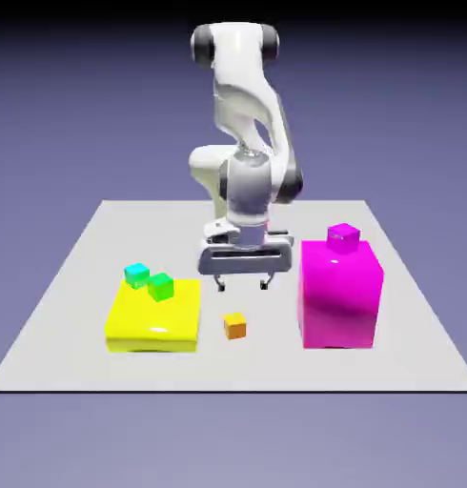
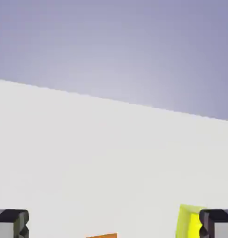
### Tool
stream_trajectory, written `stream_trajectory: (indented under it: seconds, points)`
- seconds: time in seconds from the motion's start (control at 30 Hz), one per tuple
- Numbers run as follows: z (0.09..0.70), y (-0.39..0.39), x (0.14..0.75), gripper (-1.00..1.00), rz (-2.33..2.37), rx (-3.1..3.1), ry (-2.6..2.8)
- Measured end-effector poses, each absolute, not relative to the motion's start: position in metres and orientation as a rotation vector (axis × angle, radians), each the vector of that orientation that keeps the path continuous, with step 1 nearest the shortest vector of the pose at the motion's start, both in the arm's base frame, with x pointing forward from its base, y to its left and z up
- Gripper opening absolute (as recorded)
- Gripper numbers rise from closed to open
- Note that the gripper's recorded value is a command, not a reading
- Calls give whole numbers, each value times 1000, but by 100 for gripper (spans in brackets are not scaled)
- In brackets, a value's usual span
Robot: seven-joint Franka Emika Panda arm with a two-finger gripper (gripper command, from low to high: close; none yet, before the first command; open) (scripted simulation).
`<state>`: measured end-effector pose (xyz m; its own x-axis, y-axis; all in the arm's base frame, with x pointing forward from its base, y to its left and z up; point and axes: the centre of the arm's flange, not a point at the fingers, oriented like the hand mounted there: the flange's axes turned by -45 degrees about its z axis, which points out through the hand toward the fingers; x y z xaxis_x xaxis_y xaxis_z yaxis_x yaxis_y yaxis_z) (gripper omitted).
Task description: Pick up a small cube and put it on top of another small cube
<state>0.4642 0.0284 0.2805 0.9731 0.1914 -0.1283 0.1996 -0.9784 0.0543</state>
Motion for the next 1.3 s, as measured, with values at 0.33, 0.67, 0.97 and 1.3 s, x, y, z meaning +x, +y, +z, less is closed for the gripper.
stream_trajectory:
  seconds: [0.33, 0.67, 0.97, 1.3]
  points:
    - [167, 34, 457, 0, -1020, 2829, 396]
    - [90, 24, 416, -100, -1189, 2751, 411]
    - [226, 52, 475, -100, -878, 2874, 355]
    - [389, 208, 437, -100, -988, 2987, -33]
